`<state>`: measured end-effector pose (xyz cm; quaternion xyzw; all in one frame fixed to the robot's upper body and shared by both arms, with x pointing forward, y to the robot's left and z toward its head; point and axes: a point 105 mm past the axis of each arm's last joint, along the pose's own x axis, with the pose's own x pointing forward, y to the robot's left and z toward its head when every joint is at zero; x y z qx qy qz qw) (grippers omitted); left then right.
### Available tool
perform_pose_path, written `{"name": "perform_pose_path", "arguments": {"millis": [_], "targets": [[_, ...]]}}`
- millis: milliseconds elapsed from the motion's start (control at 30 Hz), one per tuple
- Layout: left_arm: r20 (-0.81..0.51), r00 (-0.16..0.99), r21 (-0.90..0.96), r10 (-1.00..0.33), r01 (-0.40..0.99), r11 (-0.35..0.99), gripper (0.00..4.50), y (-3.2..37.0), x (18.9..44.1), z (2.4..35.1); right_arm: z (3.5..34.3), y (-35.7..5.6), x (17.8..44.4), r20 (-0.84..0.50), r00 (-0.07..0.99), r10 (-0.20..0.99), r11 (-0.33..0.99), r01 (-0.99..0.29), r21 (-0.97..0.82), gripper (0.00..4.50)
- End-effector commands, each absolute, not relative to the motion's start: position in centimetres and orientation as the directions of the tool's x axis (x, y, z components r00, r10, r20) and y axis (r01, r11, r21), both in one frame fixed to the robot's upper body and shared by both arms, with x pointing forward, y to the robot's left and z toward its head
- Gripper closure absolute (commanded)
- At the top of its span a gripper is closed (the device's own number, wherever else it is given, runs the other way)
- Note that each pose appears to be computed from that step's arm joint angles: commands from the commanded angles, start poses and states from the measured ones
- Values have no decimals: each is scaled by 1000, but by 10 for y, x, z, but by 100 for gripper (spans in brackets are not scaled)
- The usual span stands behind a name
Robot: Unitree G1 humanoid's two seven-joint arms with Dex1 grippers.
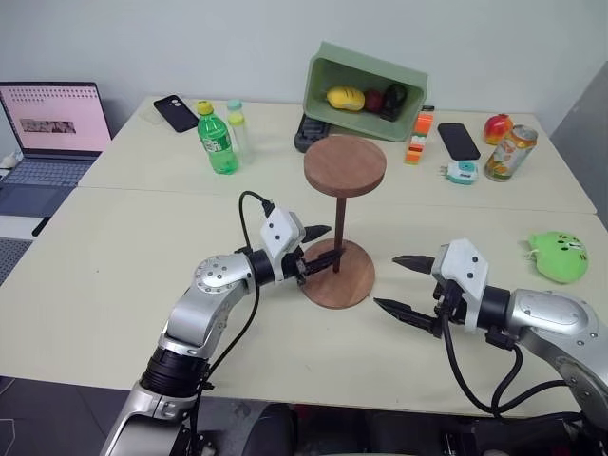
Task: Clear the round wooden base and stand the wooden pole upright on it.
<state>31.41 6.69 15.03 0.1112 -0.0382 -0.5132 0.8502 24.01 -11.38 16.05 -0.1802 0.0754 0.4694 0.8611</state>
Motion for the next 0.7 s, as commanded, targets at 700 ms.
{"name": "perform_pose_path", "arguments": {"millis": [700], "targets": [[-424,603,319,-676,798,512,191,226,278,167,178,-171,241,-316,544,778,446,-831,-333,52]]}}
